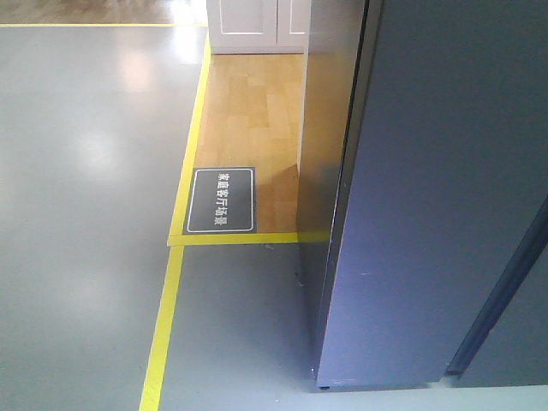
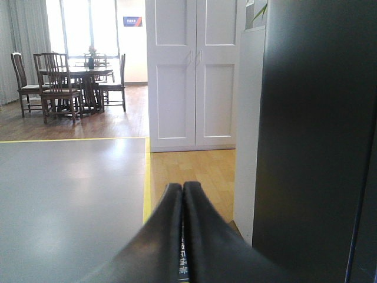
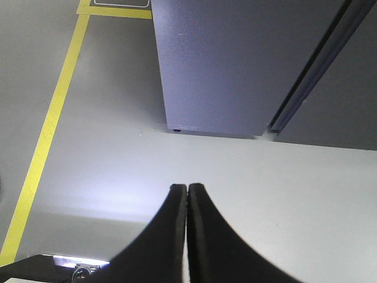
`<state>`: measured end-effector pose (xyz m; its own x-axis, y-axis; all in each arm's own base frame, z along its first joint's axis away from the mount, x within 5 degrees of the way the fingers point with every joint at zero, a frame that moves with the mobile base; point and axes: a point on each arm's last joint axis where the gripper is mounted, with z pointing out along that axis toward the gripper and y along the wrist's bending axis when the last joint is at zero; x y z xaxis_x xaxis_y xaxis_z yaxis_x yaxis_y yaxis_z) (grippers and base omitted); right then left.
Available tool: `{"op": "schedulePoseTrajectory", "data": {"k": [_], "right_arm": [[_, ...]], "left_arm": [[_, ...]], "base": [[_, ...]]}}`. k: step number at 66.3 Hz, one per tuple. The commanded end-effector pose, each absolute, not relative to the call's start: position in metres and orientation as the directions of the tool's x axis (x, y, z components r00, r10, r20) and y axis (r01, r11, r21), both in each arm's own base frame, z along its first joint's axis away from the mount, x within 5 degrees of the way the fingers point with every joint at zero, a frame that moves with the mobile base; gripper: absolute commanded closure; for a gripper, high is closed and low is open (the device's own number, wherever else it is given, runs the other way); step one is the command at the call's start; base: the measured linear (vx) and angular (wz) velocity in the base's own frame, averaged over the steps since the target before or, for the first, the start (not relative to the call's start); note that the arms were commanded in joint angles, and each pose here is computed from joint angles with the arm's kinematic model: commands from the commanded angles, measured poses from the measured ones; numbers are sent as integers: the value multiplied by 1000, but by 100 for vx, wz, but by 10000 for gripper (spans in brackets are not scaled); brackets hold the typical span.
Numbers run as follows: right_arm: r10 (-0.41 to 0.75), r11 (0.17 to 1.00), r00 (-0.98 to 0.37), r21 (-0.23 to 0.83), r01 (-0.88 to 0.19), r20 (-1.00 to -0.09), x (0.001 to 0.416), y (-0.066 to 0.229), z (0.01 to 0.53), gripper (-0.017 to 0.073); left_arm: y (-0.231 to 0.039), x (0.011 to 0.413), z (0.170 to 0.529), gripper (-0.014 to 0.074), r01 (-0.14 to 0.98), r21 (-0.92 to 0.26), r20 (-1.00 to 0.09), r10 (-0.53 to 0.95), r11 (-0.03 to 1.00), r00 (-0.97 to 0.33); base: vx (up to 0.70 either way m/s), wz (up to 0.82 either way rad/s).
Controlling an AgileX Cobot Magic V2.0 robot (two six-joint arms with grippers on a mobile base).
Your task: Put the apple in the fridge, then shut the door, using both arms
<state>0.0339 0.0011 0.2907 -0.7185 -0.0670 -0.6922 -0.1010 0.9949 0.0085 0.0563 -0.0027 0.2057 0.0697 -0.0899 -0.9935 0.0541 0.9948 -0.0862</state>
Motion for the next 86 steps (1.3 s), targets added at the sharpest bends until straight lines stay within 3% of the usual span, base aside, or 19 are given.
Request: {"op": "schedulePoseTrajectory", "data": {"k": [1,41,86], "right_arm": [[-74,994,-673,-2,-108,-736,38,1,300,562],[-74,994,-673,-2,-108,-736,38,1,300,562],[-74,994,-673,-1,-108,-736,38,1,300,562]], "left_arm": [[-3,53,218,600,70,-93,-980,-104,993,171],[-5,53,217,600,97,-29,-986,-45,995,162],[-4,53,217,600,83,-38,-987,-50,996,151]], "base": [[0,0],[0,0],[0,0]]}}
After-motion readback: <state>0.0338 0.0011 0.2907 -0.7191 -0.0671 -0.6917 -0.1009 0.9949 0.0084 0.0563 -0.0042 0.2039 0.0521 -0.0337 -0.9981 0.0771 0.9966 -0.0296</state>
